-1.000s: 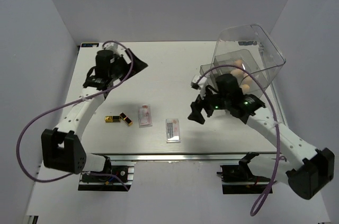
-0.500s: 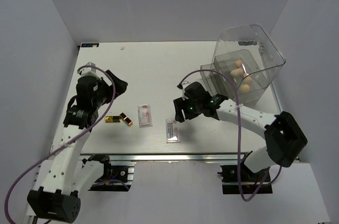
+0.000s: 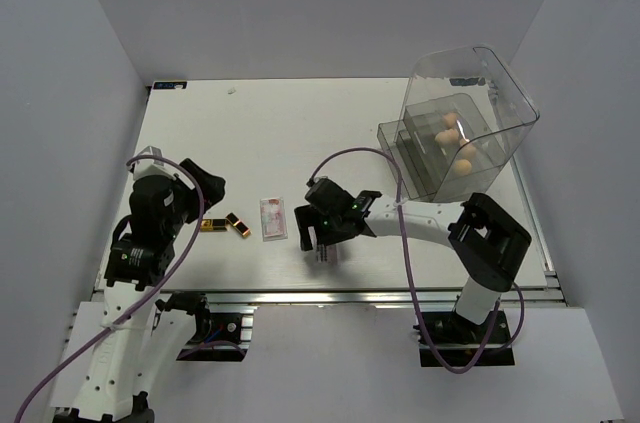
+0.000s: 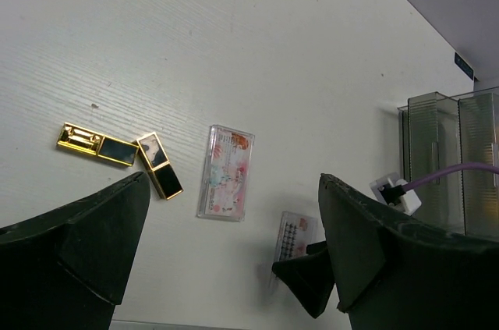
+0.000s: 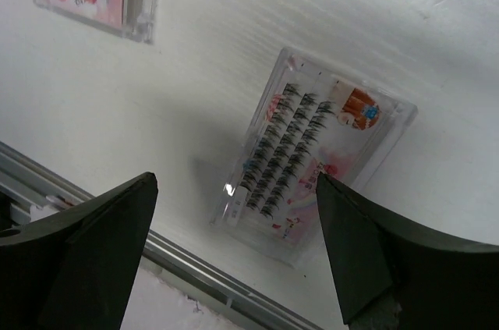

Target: Organize the makeup

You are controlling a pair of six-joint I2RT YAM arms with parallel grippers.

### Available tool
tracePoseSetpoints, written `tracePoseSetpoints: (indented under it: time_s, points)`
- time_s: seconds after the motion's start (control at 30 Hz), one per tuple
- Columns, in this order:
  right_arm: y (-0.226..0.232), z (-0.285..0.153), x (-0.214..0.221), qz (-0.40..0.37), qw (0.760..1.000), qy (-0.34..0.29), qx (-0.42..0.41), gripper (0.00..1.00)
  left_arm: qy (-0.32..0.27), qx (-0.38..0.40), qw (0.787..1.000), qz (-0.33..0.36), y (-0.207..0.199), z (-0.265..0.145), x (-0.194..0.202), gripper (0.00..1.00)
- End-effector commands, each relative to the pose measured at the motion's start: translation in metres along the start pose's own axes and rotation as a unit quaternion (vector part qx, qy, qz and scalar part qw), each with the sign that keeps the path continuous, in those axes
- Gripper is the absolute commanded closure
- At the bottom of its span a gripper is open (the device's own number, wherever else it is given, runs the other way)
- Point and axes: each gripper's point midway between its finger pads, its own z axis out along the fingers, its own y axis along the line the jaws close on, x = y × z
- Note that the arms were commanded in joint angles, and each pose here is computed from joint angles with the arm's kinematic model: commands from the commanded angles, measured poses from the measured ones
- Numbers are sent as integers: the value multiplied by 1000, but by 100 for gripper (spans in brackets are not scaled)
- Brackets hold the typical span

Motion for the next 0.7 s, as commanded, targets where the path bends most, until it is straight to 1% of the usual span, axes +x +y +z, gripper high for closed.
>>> tracePoseSetpoints:
  time_s: [0.0,0.17,0.43,0.67]
  points:
    - [-16,1,-11,10,999,-22,49,11,2,-20,1000,0,10,-3,3,2]
    - [-15,-4,-13,-17,997,-35,62,11,7,-12,1000,-7,9,0,8,2]
    - [-30,9,1,-31,994,-25,98,11,15,-11,1000,-8,9,5,13,2]
    - [-39,22,15,-25,994,-6,108,11,19,-12,1000,-11,12,6,18,2]
